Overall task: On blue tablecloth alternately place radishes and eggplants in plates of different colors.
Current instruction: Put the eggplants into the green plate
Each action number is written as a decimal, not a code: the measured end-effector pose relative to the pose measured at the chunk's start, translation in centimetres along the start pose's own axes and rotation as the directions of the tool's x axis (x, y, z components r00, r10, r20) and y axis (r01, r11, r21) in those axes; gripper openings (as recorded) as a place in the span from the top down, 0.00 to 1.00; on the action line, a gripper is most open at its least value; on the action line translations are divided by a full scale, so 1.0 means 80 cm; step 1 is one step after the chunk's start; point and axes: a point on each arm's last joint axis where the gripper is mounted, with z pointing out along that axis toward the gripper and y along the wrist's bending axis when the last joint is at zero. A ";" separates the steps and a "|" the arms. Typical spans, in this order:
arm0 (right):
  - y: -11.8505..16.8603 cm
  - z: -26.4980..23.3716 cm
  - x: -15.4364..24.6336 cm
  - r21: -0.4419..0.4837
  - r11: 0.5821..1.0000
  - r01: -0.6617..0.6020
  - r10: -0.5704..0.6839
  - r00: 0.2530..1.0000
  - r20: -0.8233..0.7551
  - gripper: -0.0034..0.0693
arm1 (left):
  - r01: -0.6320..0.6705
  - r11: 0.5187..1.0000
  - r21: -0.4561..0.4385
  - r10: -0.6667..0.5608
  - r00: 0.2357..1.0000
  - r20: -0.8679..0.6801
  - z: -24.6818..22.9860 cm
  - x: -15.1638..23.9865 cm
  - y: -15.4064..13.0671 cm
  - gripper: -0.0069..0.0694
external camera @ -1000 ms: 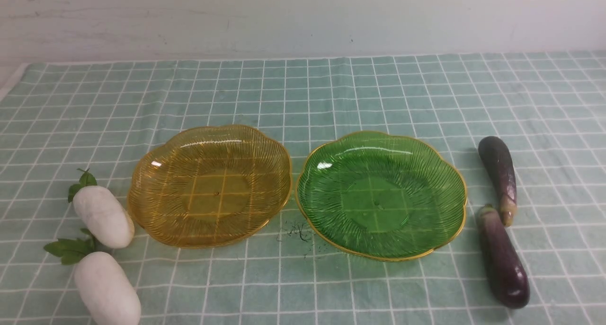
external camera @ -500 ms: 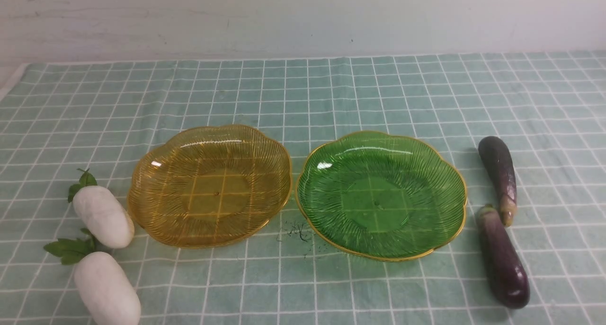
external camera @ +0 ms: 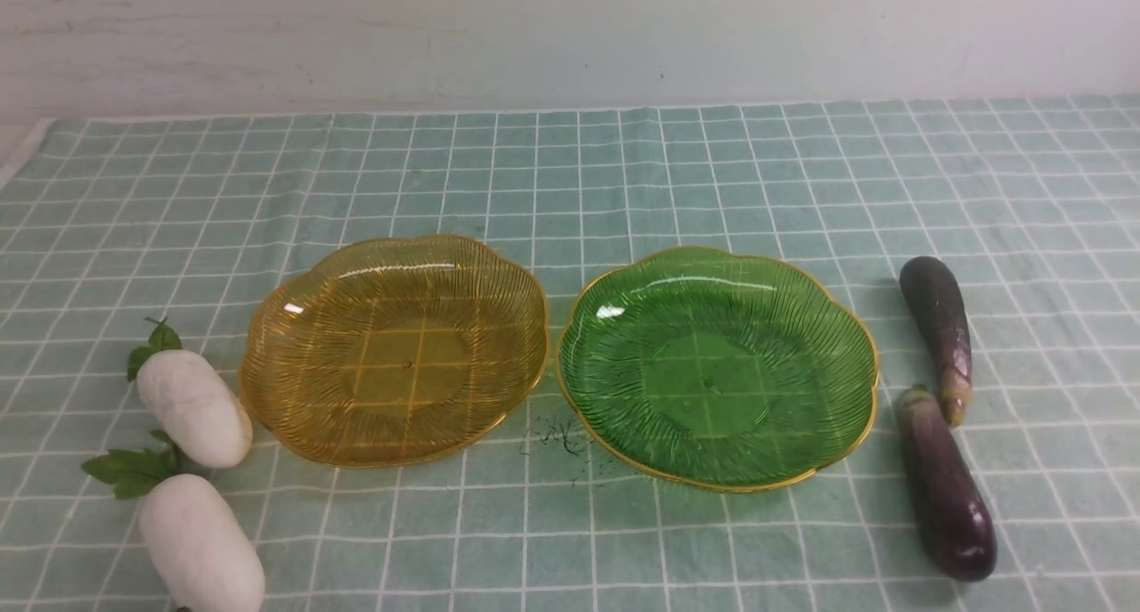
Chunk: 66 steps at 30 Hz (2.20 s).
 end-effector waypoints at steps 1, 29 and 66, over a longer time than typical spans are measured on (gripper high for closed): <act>0.000 0.000 0.000 -0.002 1.000 -0.008 0.008 1.000 0.003 0.97 | 0.016 1.000 0.007 -0.016 1.000 -0.001 0.000 0.000 -0.001 0.92; 0.075 0.125 -0.026 -0.084 0.686 0.723 -0.439 0.319 -0.840 0.96 | -0.493 0.841 -0.223 0.212 0.680 -0.702 0.069 -0.049 -0.072 0.89; -0.006 0.289 0.080 -0.243 0.567 0.787 -0.322 -0.060 -0.945 0.37 | -0.535 0.821 -0.201 0.218 0.619 -0.755 0.081 -0.047 -0.062 0.74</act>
